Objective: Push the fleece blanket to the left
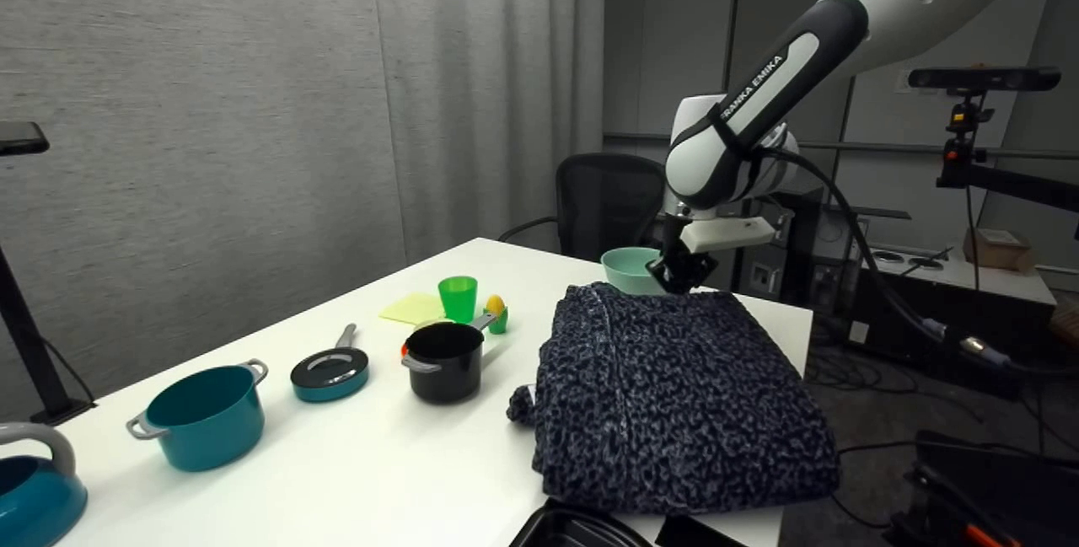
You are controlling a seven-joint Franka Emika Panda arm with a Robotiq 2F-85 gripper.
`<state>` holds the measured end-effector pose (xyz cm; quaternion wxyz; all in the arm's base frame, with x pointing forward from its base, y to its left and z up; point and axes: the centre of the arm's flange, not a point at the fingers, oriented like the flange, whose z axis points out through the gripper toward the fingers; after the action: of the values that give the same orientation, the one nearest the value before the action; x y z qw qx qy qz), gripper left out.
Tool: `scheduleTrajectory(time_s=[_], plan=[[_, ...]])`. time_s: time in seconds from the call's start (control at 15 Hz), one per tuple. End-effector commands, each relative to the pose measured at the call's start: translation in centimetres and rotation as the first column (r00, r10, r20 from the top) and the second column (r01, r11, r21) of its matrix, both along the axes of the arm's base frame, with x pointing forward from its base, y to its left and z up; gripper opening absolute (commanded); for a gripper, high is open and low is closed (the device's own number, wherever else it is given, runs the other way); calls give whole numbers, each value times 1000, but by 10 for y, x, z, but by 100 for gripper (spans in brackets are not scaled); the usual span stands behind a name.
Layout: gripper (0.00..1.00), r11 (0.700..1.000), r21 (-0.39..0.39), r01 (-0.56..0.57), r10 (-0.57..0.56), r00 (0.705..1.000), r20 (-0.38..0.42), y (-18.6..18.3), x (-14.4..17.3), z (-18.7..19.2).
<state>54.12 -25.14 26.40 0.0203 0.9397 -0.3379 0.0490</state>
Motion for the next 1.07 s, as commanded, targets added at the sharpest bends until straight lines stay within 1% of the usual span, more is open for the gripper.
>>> scheduleTrajectory(time_s=[0.0,0.13,0.27,0.4,0.53,0.67,0.87,0.93,1.0], plan=[[0,998,-53,34,-36,999,-28,-32,-22,29],[0,997,-52,55,-57,997,-48,-43,-42,38],[0,998,-36,57,-60,995,-82,-43,-64,39],[0,999,17,50,-48,991,-128,-32,-80,34],[0,994,91,54,-36,982,-184,-16,-97,27],[0,989,133,58,-25,971,-237,-5,-110,21],[0,984,171,42,8,959,-283,10,-128,11],[0,985,170,26,25,957,-290,16,-132,8],[0,985,175,-6,56,959,-279,23,-136,1]])
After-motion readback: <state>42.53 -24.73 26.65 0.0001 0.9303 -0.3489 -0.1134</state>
